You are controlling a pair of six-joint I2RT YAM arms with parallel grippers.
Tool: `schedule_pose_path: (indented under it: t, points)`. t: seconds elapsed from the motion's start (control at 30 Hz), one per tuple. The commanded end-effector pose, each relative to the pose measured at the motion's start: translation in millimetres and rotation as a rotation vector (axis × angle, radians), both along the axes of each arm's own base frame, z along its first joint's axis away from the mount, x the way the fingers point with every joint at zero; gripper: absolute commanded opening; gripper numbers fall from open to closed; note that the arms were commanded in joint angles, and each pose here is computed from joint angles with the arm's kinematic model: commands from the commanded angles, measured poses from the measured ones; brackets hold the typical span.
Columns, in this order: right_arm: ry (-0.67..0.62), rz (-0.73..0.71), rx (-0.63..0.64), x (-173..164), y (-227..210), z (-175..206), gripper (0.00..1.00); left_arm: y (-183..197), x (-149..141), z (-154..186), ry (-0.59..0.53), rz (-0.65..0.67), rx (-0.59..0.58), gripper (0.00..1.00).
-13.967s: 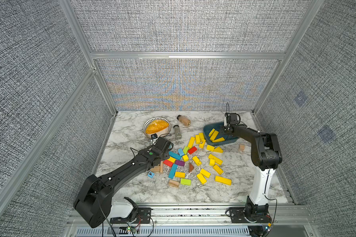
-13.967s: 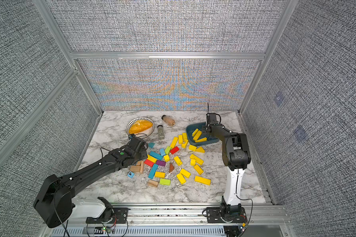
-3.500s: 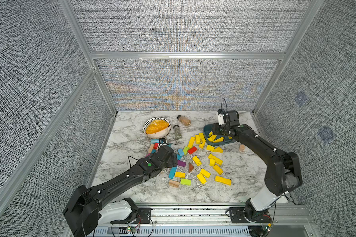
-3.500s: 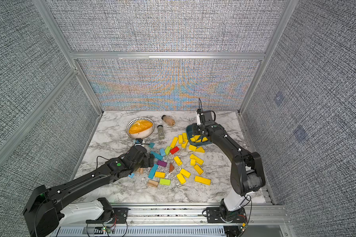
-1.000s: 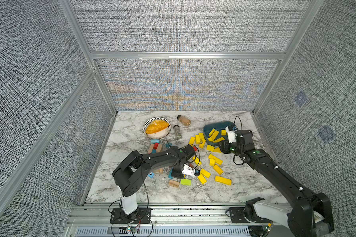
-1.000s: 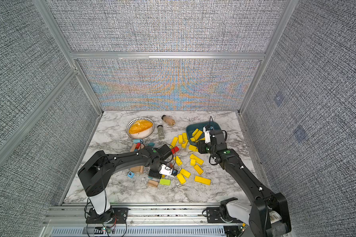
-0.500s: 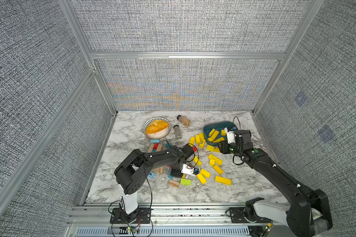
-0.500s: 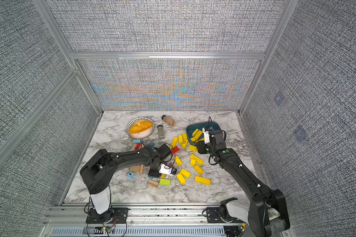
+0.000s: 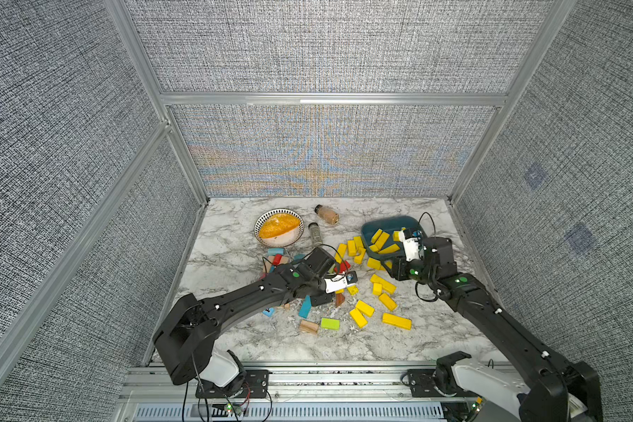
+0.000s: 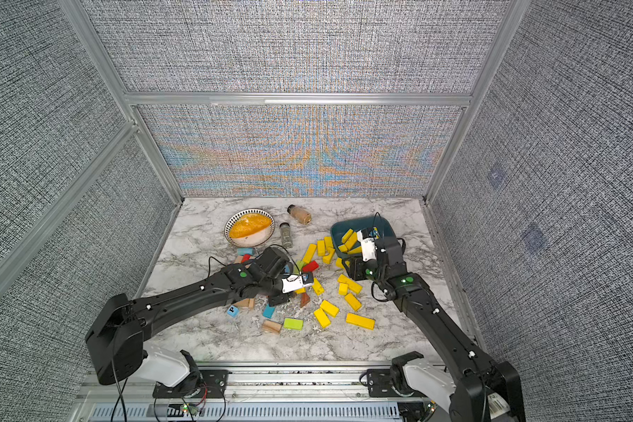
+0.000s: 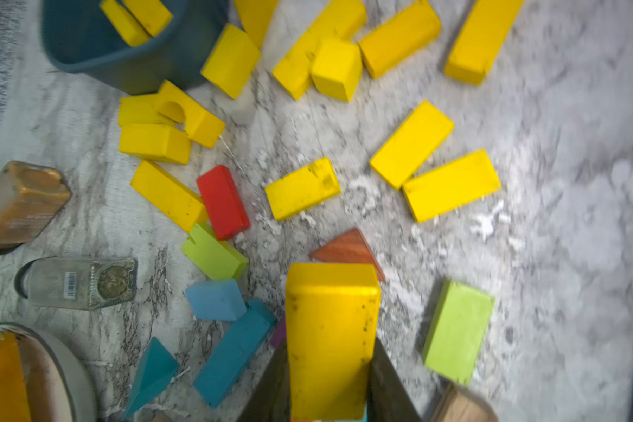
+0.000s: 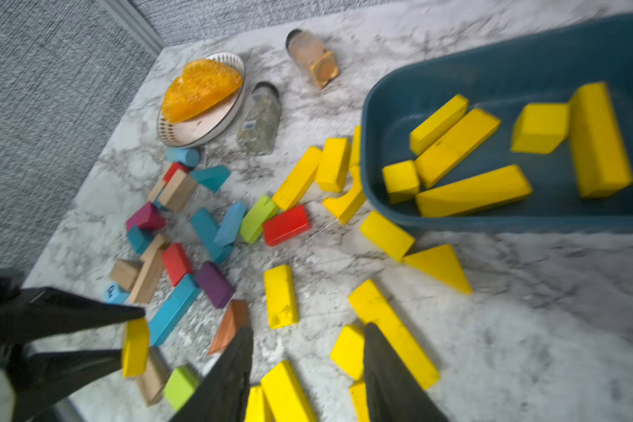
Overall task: Pick out the yellow building blocks
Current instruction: Pick up the building block from the center of the board, then place the building block in the storage box.
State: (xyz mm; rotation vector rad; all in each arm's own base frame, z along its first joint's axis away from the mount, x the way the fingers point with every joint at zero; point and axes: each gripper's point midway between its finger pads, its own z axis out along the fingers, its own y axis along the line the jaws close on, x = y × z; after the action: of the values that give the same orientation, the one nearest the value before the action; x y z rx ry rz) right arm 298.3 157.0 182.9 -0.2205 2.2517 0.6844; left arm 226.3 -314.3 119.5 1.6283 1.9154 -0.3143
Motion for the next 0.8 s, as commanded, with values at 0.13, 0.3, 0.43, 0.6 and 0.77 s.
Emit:
schedule_pose_path:
  t: [0.13, 0.3, 0.43, 0.6, 0.77]
  points:
    - [0.024, 0.145, 0.202, -24.1, 62.2, 20.2, 0.51, -41.5, 20.5, 30.5, 0.093, 0.314, -0.463, 0.02]
    - [0.067, 0.194, 0.163, -28.9, 92.0, 3.5, 0.51, -49.5, 17.6, 32.6, 0.095, 0.315, -0.526, 0.02]
    - [0.083, 0.196, 0.168, -26.0, 99.3, -3.5, 0.51, -53.1, 12.1, 37.5, 0.100, 0.278, -0.536, 0.00]
    - [0.098, 0.195, 0.166, -26.4, 101.0, -10.5, 0.42, -57.4, 7.7, 39.0, 0.120, 0.249, -0.547, 0.00]
    - [0.086, 0.187, 0.175, -26.0, 99.8, -6.2, 0.19, -62.8, 7.6, 38.8, 0.131, 0.235, -0.555, 0.11]
